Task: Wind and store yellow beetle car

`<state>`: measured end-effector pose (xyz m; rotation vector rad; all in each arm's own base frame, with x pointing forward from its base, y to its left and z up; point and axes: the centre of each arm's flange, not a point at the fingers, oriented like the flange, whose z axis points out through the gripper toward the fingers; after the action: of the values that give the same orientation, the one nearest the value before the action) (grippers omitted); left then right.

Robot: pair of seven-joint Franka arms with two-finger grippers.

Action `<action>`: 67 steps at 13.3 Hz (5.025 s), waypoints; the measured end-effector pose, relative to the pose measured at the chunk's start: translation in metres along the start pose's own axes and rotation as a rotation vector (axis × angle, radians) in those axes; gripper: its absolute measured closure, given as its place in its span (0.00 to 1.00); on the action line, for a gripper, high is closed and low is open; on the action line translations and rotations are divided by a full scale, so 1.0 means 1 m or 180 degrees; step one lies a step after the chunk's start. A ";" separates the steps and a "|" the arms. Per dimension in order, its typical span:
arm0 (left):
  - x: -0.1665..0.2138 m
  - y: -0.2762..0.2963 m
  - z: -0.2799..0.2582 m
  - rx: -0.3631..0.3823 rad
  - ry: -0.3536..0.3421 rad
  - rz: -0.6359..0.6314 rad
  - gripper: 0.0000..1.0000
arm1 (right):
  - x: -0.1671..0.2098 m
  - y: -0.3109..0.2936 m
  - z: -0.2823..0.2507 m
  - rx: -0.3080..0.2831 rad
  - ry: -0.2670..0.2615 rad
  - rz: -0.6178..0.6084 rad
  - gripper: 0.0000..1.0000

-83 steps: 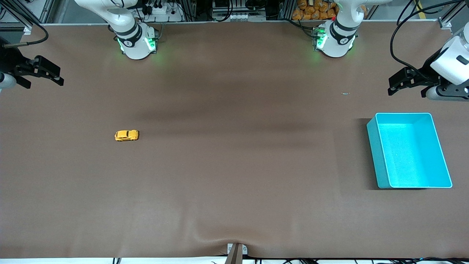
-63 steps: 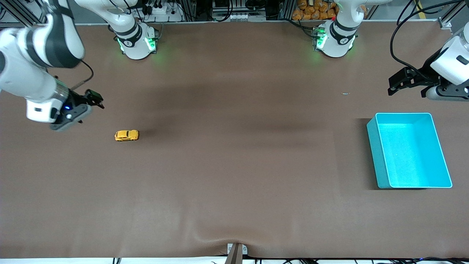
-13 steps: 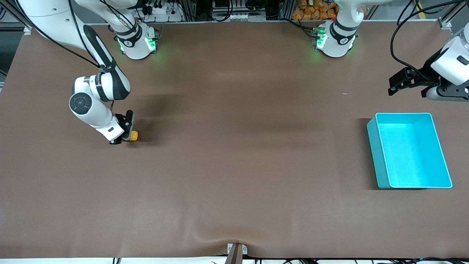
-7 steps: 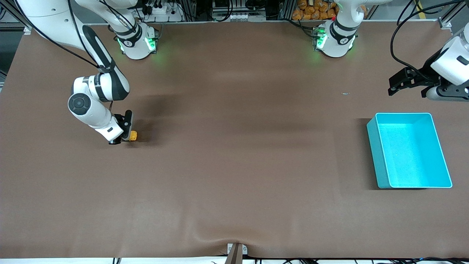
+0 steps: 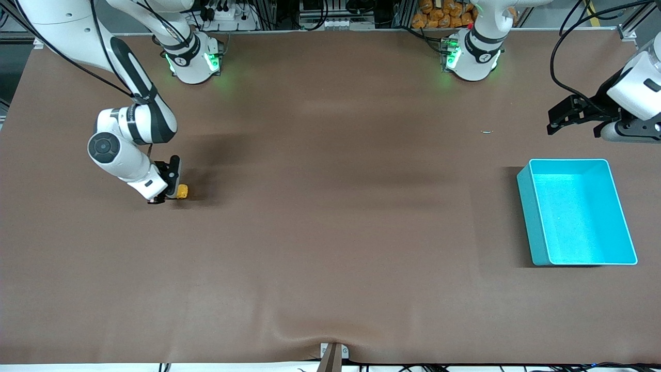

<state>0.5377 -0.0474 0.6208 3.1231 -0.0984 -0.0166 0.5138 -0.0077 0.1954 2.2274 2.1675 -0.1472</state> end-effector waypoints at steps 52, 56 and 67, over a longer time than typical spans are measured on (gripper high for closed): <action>0.003 -0.007 0.005 -0.0003 -0.0031 -0.0037 0.00 | -0.159 0.057 -0.039 0.0823 0.0089 0.0360 0.00; 0.003 -0.007 0.005 -0.0003 -0.0031 -0.0037 0.00 | -0.160 0.058 -0.040 0.0821 0.0098 0.0368 0.00; 0.003 -0.007 0.005 -0.0003 -0.0031 -0.0038 0.00 | -0.168 0.082 -0.096 0.0634 0.0421 0.0672 0.00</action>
<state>0.5407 -0.0411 0.6154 3.1230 -0.0801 -0.0321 0.5958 -0.1686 0.3017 2.6294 2.0406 -0.2248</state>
